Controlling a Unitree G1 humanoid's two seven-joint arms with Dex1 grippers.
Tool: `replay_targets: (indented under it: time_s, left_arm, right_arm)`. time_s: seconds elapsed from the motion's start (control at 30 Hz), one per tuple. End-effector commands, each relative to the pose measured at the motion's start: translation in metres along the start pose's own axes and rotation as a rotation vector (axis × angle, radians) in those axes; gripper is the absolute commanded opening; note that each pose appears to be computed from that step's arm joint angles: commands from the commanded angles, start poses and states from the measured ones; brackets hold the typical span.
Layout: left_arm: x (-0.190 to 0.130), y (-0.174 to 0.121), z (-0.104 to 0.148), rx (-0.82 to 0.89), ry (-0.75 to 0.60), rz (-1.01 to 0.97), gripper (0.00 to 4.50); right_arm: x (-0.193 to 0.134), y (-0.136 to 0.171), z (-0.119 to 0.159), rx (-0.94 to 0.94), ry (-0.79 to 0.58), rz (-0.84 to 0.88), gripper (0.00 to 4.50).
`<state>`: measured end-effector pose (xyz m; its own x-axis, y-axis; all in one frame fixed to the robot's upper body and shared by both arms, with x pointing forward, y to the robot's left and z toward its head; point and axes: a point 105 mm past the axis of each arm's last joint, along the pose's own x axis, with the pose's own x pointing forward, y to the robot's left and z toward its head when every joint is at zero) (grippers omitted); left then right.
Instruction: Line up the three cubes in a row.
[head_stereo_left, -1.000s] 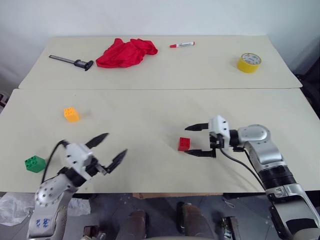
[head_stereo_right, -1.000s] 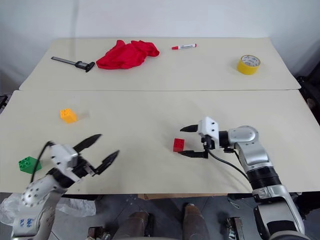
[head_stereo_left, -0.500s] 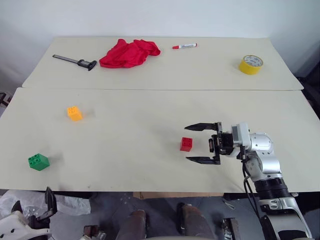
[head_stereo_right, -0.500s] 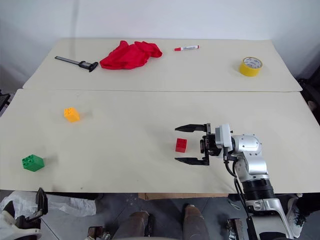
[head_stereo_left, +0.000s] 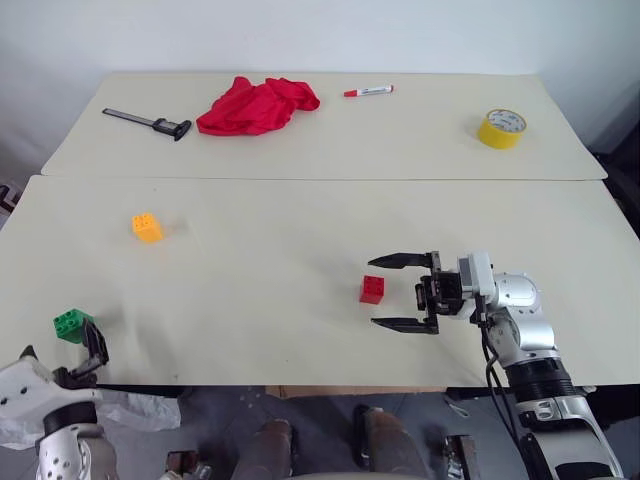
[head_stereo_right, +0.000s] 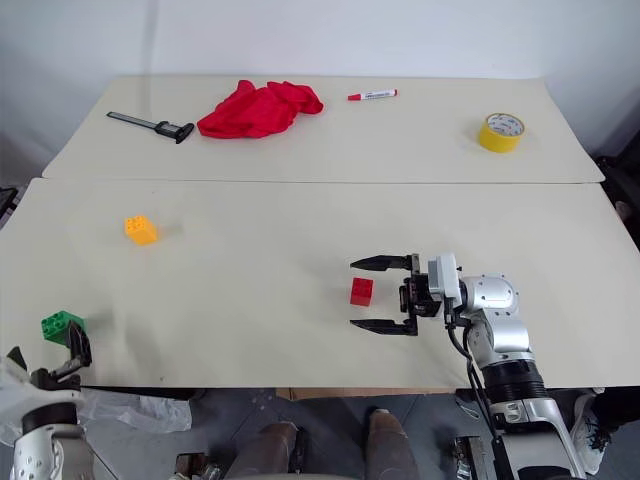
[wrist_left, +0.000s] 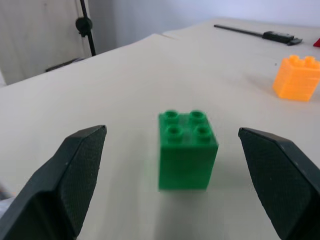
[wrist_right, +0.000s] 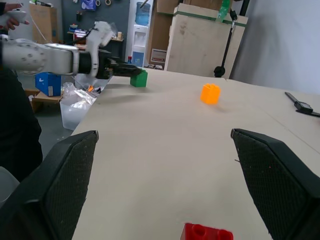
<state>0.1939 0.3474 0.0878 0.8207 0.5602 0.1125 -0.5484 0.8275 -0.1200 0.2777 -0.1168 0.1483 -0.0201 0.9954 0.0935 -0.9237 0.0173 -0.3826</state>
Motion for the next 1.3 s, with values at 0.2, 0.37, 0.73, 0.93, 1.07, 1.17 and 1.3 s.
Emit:
replay_targets:
  time_s: [0.2, 0.37, 0.73, 0.93, 1.07, 1.17, 1.3]
  left_arm:
    - [0.016, 0.008, 0.000, 0.056, 0.050, 0.036, 3.97]
    - [0.015, 0.006, -0.002, 0.064, 0.068, 0.030, 2.40]
    - [-0.007, -0.166, 0.080, 0.282, -0.232, -1.289, 1.51]
    - [-0.023, -0.216, 0.037, 0.429, -0.085, -1.914, 1.51]
    - [-0.026, -0.247, 0.005, 0.427, 0.003, -2.101, 1.51]
    - [-0.022, -0.275, -0.002, 0.401, -0.018, -2.114, 1.51]
    - [-0.023, -0.289, -0.009, 0.387, -0.002, -2.153, 1.51]
  right_arm:
    - [0.003, 0.007, 0.007, -0.020, -0.010, 0.029, 4.50]
    - [0.001, 0.007, 0.005, -0.025, -0.002, 0.010, 4.50]
    - [-0.035, -0.002, 0.010, -0.069, 0.075, -0.188, 4.50]
    - [-0.076, 0.008, 0.008, -0.066, 0.201, -0.294, 4.50]
    - [-0.084, 0.018, 0.008, -0.055, 0.229, -0.343, 4.50]
    - [-0.079, 0.026, 0.010, -0.047, 0.221, -0.363, 4.50]
    - [-0.073, 0.035, 0.012, -0.036, 0.212, -0.382, 4.50]
